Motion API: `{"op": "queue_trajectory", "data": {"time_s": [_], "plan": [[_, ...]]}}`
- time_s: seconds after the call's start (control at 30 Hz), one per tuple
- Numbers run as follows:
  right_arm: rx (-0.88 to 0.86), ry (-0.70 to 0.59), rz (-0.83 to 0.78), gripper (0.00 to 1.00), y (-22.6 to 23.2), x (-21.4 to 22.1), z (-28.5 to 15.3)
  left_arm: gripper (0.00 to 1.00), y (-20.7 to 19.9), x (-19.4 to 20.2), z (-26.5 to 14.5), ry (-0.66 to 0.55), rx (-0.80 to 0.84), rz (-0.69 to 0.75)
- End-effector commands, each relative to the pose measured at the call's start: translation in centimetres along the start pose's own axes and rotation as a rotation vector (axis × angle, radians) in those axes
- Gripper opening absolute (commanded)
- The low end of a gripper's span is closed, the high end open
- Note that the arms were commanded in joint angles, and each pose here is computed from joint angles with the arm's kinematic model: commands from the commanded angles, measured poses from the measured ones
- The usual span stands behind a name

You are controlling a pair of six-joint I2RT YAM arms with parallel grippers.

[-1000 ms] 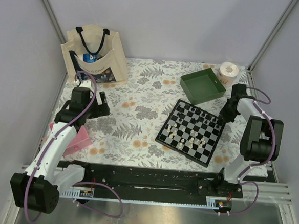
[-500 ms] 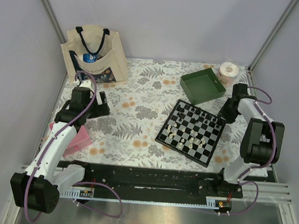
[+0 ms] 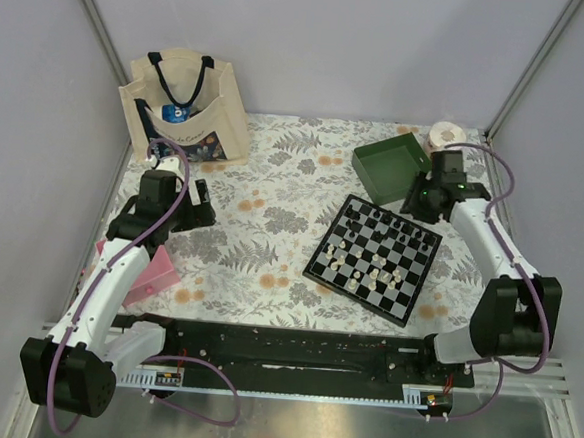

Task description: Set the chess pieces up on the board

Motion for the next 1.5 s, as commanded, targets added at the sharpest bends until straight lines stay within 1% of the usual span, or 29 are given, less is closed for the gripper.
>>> {"op": "queue_trajectory", "data": {"time_s": [0.0, 0.07, 0.2, 0.3, 0.4, 0.53, 0.77, 1.03, 1.23, 1.37, 1.47], "plan": [[-0.073, 0.071, -0.072, 0.47, 3.9, 2.5, 0.2, 0.99, -0.7, -2.0, -0.8, -0.075, 0.035, 0.005], [-0.073, 0.098, -0.079, 0.44, 4.5, 3.5, 0.9, 0.99, -0.6, -2.0, -0.9, -0.077, 0.034, 0.005], [-0.08, 0.155, -0.109, 0.44, 5.6, 5.1, 2.2, 0.99, -0.6, -2.0, -1.0, -0.08, 0.034, 0.005], [-0.082, 0.173, -0.125, 0.44, 6.1, 5.5, 2.8, 0.99, -0.6, -2.1, -1.0, -0.086, 0.031, 0.005], [-0.099, 0.171, -0.14, 0.43, 7.2, 5.3, 3.0, 0.99, -0.5, -2.0, -1.0, -0.083, 0.028, 0.005], [-0.118, 0.171, -0.168, 0.46, 9.1, 4.9, 3.4, 0.99, -0.5, -1.9, -0.9, -0.078, 0.023, 0.006], [-0.123, 0.192, -0.232, 0.48, 11.5, 4.3, 5.2, 0.99, -0.4, -2.0, -0.9, -0.083, 0.018, 0.007], [-0.136, 0.233, -0.297, 0.49, 12.8, 4.1, 6.8, 0.99, -0.3, -2.0, -0.7, -0.077, 0.007, 0.009], [-0.107, 0.275, -0.352, 0.48, 12.7, 4.4, 7.9, 0.99, -0.2, -2.0, -0.7, -0.075, 0.003, 0.01], [-0.082, 0.281, -0.374, 0.49, 12.4, 4.4, 8.4, 0.99, -0.2, -1.9, -0.6, -0.072, -0.001, 0.009], [-0.1, 0.29, -0.39, 0.49, 12.6, 4.5, 8.6, 0.99, -0.2, -1.9, -0.6, -0.069, -0.002, 0.009]]}}
Point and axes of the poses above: each gripper's point midway between its finger pads, its own z axis out along the fingers, its own y axis along the line the jaws close on, x = y × z, the point moved 5 cm from there along -z, back along the fingers, and after that the axes turned 2 degrees about z, right-handed, at the moved point
